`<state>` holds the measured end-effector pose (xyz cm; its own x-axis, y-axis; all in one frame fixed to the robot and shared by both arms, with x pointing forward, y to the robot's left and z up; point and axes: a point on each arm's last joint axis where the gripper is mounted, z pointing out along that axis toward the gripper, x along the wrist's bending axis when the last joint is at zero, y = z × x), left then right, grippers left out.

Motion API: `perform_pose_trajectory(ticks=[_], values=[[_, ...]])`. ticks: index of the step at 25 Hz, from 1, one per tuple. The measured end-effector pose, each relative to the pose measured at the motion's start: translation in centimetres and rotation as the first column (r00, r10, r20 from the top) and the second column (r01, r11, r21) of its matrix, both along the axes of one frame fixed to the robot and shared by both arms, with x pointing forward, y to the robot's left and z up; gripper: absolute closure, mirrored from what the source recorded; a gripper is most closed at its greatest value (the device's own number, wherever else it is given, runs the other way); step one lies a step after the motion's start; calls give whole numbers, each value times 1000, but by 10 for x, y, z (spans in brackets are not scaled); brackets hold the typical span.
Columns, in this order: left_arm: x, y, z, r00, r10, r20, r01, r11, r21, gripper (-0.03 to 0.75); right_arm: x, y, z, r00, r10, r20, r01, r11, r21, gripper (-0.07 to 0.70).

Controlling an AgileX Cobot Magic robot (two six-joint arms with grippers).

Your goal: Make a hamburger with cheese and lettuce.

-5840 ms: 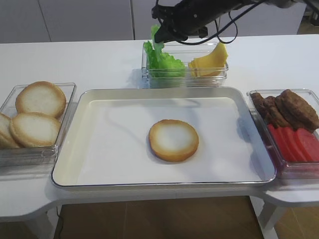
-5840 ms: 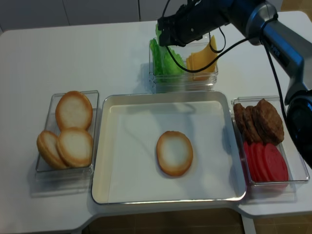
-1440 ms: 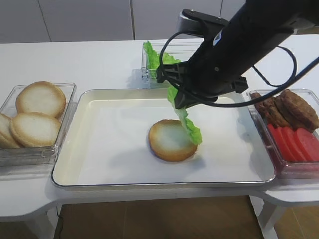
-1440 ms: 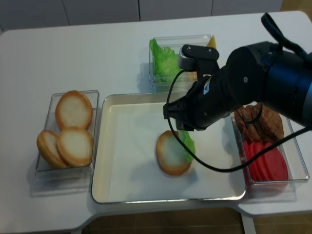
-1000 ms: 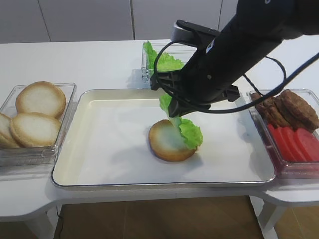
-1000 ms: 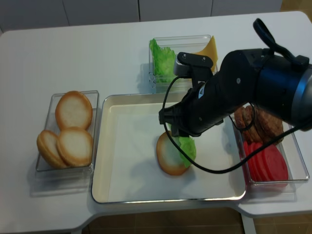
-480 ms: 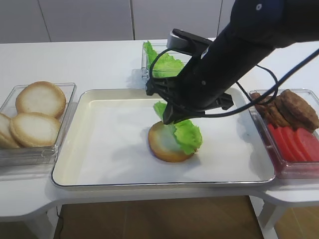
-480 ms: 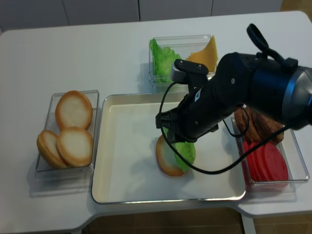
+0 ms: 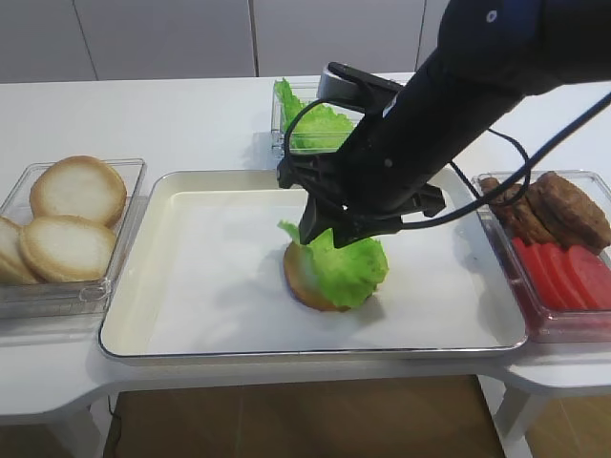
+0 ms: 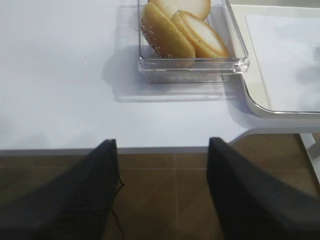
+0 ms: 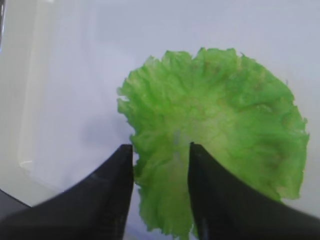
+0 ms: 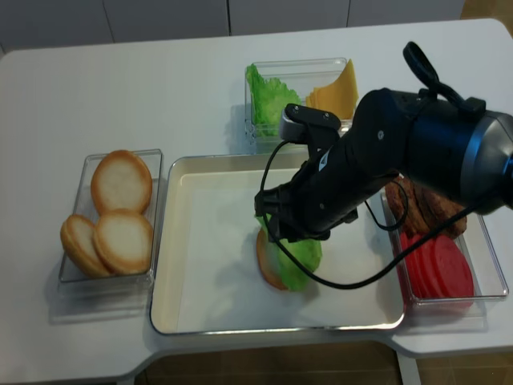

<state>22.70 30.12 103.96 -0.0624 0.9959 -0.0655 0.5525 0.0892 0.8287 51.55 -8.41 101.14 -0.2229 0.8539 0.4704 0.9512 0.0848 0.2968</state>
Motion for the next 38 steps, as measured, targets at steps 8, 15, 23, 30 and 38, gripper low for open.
perform_pose_trajectory(ticks=[8, 15, 23, 30, 38], values=[[0, 0, 0, 1000, 0, 0, 0, 1000, 0, 291, 1, 0, 0, 1000, -3, 6, 3, 1000, 2, 240], [0, 0, 0, 1000, 0, 0, 0, 1000, 0, 291, -3, -5, 11, 999, 16, 52, -15, 1000, -24, 234], [0, -1, 0, 1000, -4, 0, 4, 1000, -6, 291, -12, -57, 45, 998, -27, 59, 36, 988, -153, 274], [0, 0, 0, 1000, 0, 0, 0, 1000, 0, 291, -25, -132, 81, 984, -123, 128, 159, 931, -328, 276], [0, 0, 0, 1000, 0, 0, 0, 1000, 0, 291, -70, -196, 125, 937, -250, 245, 336, 838, -430, 276]])
